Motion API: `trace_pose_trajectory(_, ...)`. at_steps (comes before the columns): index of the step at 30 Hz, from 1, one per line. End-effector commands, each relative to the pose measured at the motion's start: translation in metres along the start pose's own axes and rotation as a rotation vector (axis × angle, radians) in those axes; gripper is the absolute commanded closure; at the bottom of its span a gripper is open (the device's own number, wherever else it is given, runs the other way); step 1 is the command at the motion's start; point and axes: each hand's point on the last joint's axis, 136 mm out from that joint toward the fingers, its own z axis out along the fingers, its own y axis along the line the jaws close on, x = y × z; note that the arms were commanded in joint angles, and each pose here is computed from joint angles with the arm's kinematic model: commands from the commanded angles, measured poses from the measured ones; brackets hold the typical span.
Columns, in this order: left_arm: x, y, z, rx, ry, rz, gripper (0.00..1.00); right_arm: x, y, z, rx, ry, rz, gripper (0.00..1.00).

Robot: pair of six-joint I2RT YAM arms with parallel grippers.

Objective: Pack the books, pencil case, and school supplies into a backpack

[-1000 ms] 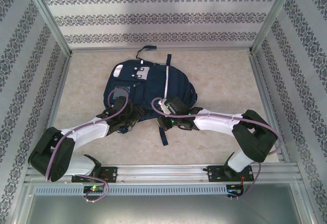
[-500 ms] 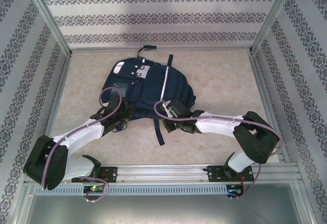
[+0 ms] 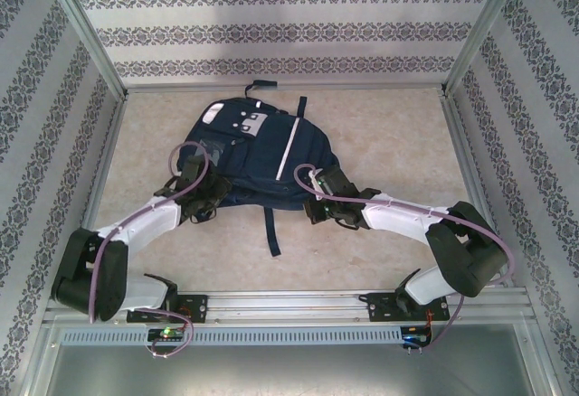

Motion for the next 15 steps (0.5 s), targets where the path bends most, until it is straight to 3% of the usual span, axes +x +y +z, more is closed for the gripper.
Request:
trace_pose_trajectory(1, -0.037, -0.006, -0.001, -0.017, -0.020, 0.060, 0.45, 0.009, 0.019, -0.005, -0.066, 0.050, -0.028, 1.00)
trace_pose_trajectory(6, -0.026, -0.018, -0.017, 0.030, 0.049, -0.010, 0.32, 0.004, 0.064, -0.009, -0.166, 0.070, -0.081, 1.00)
trace_pose_trajectory(15, 0.035, 0.000, -0.047, 0.089, 0.184, -0.205, 0.30, -0.002, 0.109, 0.009, -0.246, 0.160, -0.044, 1.00)
